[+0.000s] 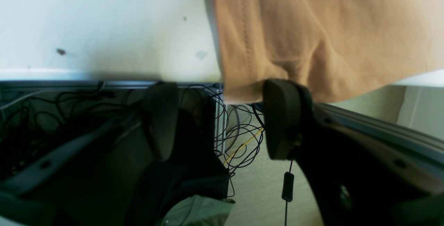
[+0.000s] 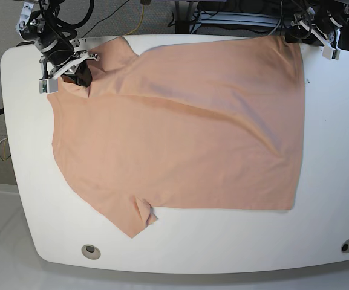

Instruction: Fold the T-shirt properly

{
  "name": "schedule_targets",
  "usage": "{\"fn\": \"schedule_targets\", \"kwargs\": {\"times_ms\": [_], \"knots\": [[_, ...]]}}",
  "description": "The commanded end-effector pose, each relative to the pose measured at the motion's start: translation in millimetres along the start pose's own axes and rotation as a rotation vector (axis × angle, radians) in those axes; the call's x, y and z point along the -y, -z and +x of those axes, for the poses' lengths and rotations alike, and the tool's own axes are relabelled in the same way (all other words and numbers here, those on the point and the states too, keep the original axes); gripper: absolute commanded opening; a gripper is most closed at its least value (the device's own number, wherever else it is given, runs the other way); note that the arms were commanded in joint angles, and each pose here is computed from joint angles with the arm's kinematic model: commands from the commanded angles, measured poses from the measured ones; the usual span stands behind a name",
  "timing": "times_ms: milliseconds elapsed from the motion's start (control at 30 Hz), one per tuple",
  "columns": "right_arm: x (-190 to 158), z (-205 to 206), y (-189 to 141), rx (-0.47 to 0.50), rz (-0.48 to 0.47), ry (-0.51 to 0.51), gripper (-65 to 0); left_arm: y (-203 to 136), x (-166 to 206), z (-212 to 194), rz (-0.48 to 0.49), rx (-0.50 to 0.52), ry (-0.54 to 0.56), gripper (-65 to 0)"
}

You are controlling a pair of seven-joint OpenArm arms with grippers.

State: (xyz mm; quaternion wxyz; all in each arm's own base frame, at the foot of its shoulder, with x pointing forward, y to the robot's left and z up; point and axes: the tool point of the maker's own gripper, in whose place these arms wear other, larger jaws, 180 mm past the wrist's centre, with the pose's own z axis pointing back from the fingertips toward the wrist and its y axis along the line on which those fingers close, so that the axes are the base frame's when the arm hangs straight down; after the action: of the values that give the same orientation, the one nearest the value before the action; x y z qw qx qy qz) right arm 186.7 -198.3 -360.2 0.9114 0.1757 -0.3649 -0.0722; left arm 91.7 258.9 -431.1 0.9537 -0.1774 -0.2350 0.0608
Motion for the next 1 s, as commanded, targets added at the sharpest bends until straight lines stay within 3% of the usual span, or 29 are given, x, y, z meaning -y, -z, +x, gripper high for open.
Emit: {"fn": "schedule_targets", "kwargs": {"times_ms": [0, 967], "knots": [[-1.5, 10.3, -4.0, 0.033, 0.006, -0.021, -64.5, 0.7, 12.7, 31.1, -0.056, 0.121, 0.023, -28.8], [-1.4, 9.7, -4.1, 0.032, 0.006, -0.020, -64.5, 12.6, 41.5, 31.5, -0.148, 0.085, 0.047, -28.8]]}}
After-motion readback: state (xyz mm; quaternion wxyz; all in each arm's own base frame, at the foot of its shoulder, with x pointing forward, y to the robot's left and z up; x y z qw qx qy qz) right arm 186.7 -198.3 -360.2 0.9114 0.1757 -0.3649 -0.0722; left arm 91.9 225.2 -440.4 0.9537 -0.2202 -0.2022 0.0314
